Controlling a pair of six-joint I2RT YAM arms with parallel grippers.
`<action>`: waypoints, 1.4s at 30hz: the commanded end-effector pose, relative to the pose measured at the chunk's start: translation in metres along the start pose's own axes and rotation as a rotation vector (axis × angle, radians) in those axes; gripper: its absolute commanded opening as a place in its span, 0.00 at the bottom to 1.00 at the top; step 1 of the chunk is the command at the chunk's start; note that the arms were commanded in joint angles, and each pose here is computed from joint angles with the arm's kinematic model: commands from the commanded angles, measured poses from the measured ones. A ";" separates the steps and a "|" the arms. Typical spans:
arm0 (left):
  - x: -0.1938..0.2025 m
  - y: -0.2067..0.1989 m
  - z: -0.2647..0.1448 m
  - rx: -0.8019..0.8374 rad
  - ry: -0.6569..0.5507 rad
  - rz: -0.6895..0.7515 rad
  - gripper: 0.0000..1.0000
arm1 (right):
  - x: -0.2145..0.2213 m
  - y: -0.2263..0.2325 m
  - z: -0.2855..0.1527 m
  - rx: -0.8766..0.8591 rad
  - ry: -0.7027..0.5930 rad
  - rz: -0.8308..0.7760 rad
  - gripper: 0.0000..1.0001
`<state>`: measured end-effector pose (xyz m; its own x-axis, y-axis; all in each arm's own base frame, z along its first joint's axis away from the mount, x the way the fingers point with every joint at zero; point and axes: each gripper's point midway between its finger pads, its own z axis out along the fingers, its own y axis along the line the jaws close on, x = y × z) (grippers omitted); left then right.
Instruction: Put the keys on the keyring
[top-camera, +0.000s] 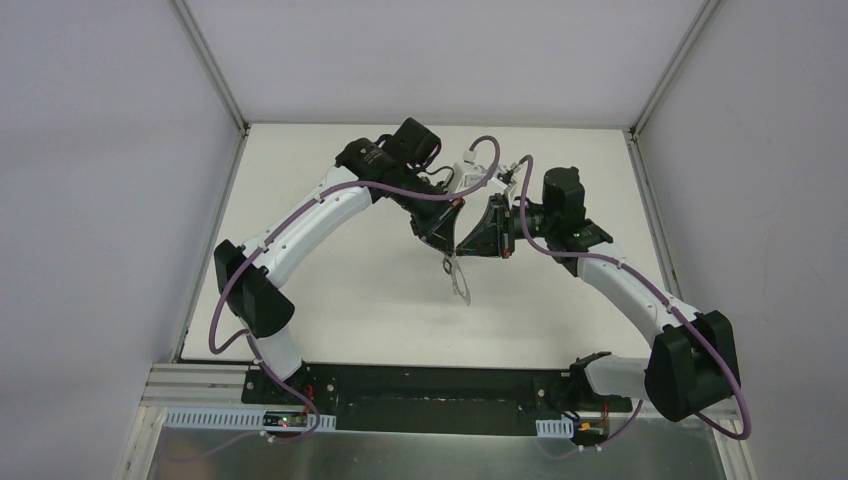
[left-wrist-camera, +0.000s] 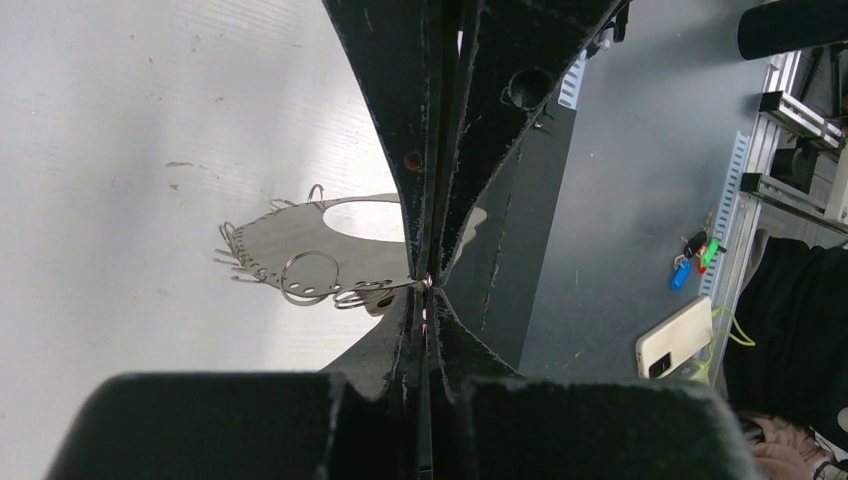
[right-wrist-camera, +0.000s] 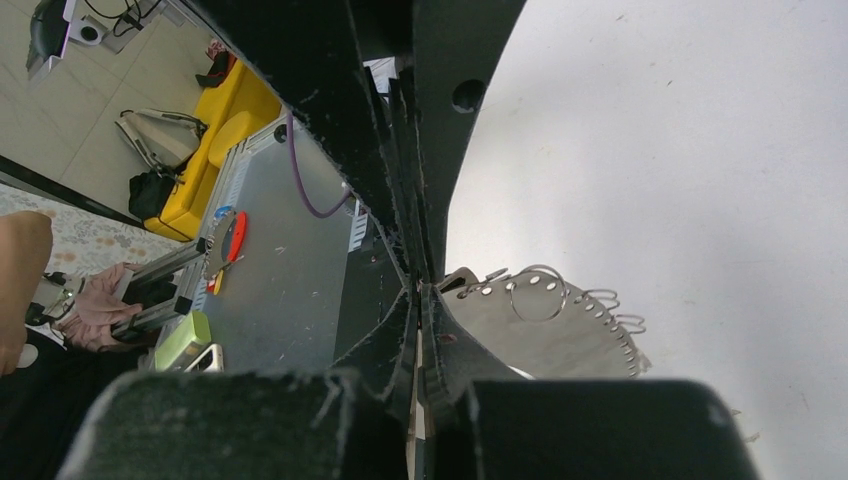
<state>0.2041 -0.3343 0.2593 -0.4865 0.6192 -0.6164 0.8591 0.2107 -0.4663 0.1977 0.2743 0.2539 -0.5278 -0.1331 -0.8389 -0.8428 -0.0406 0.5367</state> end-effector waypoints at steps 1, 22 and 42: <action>-0.007 -0.001 -0.005 0.007 -0.045 0.078 0.03 | -0.025 0.012 -0.001 -0.028 -0.024 -0.059 0.00; -0.040 0.005 -0.020 0.126 -0.322 -0.035 0.25 | -0.043 -0.003 -0.009 0.025 -0.142 0.020 0.00; -0.038 0.003 -0.029 0.143 -0.343 -0.013 0.00 | -0.043 -0.015 -0.017 0.061 -0.163 0.021 0.00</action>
<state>0.2320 -0.3428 0.2746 -0.6066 0.3666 -0.7054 0.7850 0.1362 -0.6043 0.2338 0.2662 0.2775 -0.5878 0.0177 -0.8088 -0.8080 0.0360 0.5881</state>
